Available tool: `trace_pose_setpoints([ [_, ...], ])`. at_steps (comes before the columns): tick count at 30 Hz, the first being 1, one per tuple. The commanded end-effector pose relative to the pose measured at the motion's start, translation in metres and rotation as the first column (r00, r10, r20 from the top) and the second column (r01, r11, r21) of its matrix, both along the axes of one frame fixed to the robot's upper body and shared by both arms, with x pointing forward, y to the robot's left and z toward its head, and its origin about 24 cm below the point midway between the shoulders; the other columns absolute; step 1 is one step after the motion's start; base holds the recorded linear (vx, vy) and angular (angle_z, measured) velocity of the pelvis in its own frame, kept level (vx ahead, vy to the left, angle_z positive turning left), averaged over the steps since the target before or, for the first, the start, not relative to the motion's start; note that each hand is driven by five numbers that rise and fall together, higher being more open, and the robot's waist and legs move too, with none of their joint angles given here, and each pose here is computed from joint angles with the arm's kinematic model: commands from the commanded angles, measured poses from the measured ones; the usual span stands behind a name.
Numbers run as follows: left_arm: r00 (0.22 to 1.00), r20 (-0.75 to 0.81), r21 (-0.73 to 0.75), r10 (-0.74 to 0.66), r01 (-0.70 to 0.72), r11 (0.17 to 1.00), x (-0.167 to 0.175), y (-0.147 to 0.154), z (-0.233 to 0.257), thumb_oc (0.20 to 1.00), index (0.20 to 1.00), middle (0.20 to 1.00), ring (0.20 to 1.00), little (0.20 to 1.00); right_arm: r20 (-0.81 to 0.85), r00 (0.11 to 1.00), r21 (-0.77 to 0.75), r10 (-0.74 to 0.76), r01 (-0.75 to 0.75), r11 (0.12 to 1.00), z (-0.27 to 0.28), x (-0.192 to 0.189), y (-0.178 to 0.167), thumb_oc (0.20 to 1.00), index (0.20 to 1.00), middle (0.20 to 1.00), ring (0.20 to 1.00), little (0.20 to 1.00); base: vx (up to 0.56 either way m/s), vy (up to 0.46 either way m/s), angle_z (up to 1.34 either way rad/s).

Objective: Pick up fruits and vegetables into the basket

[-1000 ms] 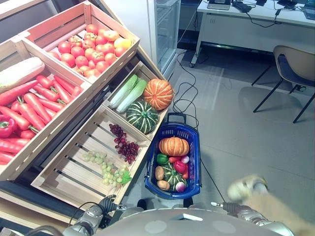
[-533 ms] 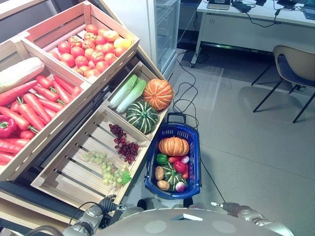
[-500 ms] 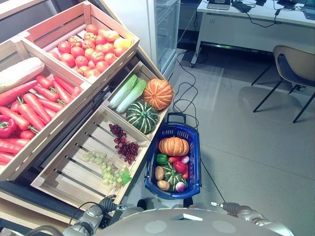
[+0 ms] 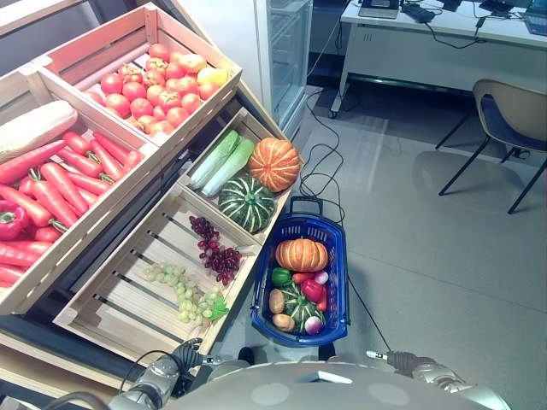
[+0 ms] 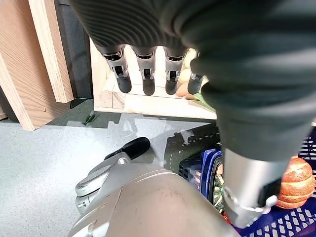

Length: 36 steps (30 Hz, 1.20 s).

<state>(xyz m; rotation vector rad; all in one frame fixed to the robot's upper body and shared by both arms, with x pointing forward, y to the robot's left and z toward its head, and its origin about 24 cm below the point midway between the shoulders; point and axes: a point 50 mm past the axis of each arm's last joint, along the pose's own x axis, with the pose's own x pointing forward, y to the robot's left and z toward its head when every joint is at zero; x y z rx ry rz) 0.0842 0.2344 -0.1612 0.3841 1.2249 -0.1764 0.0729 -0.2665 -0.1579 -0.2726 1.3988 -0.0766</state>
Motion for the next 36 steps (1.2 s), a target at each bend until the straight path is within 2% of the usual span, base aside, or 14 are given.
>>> trace_pose_setpoints([
  [1, 0.998, 0.053, 0.016, -0.015, 0.014, 1.000, 0.027, 0.005, 0.006, 1.000, 1.000, 1.000, 1.000, 1.000, 0.013, 1.000, -0.009, -0.014, 0.014, 1.000, 0.002, 0.016, 0.001, 1.000, 1.000, 1.000, 1.000, 1.000, 0.00, 0.000, 0.00],
  [9, 0.998, 0.061, 0.013, 0.000, 0.000, 1.000, 0.024, 0.003, 0.006, 1.000, 1.000, 1.000, 1.000, 1.000, 0.021, 1.000, -0.011, -0.021, 0.021, 1.000, 0.003, 0.018, -0.001, 1.000, 1.000, 1.000, 1.000, 1.000, 0.00, 0.000, 0.00],
  [12, 0.994, 0.103, 0.003, 0.022, -0.022, 1.000, 0.033, 0.002, 0.008, 1.000, 1.000, 1.000, 1.000, 1.000, 0.040, 0.999, -0.019, -0.024, 0.025, 1.000, 0.005, 0.024, -0.002, 1.000, 1.000, 1.000, 1.000, 1.000, -0.10, -0.001, -0.03],
  [19, 0.940, 0.323, -0.035, 0.107, -0.101, 0.994, 0.092, 0.000, 0.031, 1.000, 1.000, 1.000, 1.000, 1.000, 0.198, 0.979, -0.060, -0.054, 0.067, 0.996, 0.024, 0.079, -0.008, 1.000, 1.000, 1.000, 1.000, 1.000, -0.18, -0.011, 0.01],
  [26, 0.891, 0.438, -0.042, 0.123, -0.117, 0.992, 0.123, 0.005, 0.050, 1.000, 1.000, 1.000, 1.000, 1.000, 0.255, 0.964, -0.044, -0.068, 0.082, 0.996, 0.034, 0.097, -0.013, 1.000, 1.000, 1.000, 1.000, 1.000, -0.05, -0.049, 0.13],
  [31, 0.842, 0.526, -0.068, 0.121, -0.100, 0.993, 0.146, 0.006, 0.067, 1.000, 1.000, 1.000, 1.000, 1.000, 0.310, 0.947, -0.045, -0.089, 0.108, 0.993, 0.045, 0.117, -0.016, 1.000, 1.000, 1.000, 1.000, 1.000, -0.07, 0.004, 0.04],
  [35, 0.744, 0.649, -0.078, 0.159, -0.143, 0.987, 0.166, 0.009, 0.086, 1.000, 1.000, 1.000, 1.000, 1.000, 0.338, 0.937, -0.046, -0.085, 0.106, 0.993, 0.051, 0.126, -0.019, 1.000, 1.000, 1.000, 1.000, 1.000, -0.07, -0.002, 0.04],
  [36, 0.686, 0.710, -0.075, 0.161, -0.153, 0.985, 0.175, 0.011, 0.098, 1.000, 1.000, 1.000, 1.000, 1.000, 0.349, 0.932, -0.042, -0.095, 0.117, 0.992, 0.053, 0.129, -0.020, 1.000, 1.000, 1.000, 1.000, 1.000, -0.09, -0.039, 0.07],
])
